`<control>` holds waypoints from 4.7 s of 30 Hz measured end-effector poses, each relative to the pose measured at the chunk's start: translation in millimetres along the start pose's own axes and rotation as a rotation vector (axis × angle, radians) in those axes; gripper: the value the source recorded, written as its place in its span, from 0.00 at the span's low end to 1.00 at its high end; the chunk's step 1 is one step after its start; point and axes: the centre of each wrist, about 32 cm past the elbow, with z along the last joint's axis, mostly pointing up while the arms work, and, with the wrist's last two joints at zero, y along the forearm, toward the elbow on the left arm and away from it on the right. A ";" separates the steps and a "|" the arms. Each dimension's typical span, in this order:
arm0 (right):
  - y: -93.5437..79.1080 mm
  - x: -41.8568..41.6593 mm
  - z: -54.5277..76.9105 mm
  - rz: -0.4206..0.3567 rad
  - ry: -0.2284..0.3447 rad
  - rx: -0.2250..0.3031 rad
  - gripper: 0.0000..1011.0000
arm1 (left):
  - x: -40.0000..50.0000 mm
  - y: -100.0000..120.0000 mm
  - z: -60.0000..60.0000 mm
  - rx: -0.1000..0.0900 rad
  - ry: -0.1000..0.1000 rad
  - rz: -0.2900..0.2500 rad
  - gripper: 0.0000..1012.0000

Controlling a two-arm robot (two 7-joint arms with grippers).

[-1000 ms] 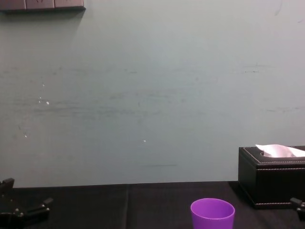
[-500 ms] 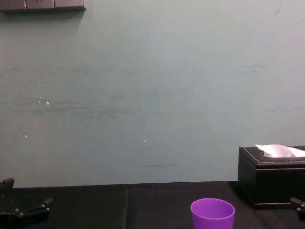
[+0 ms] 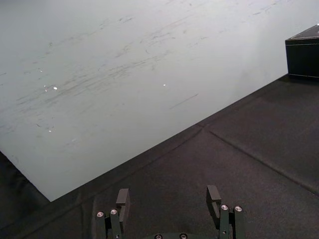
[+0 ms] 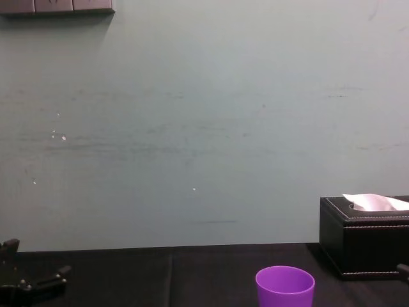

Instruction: Stack the three plastic cups sequentially using one hand.

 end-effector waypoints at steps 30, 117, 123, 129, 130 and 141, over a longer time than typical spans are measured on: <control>-85.0 29.7 -3.8 0.384 0.141 0.087 0.99 | 0.0 0.0 0.0 0.000 0.000 0.000 1.00; -32.8 -8.8 -22.2 0.567 0.150 0.016 0.90 | 0.0 0.0 0.0 0.000 0.000 0.000 1.00; -33.1 -8.6 -22.2 0.567 0.149 0.016 0.77 | 0.0 0.0 0.0 0.000 0.000 0.000 1.00; -33.2 -8.4 -22.1 0.566 0.149 0.017 0.73 | 0.0 0.0 0.0 0.000 0.000 0.000 1.00; -33.3 -8.4 -22.1 0.566 0.149 0.017 0.73 | 0.0 0.0 0.0 0.000 0.000 0.000 1.00; -33.5 -8.4 -22.0 0.567 0.150 0.017 0.72 | 0.0 0.0 0.0 0.000 0.000 0.000 1.00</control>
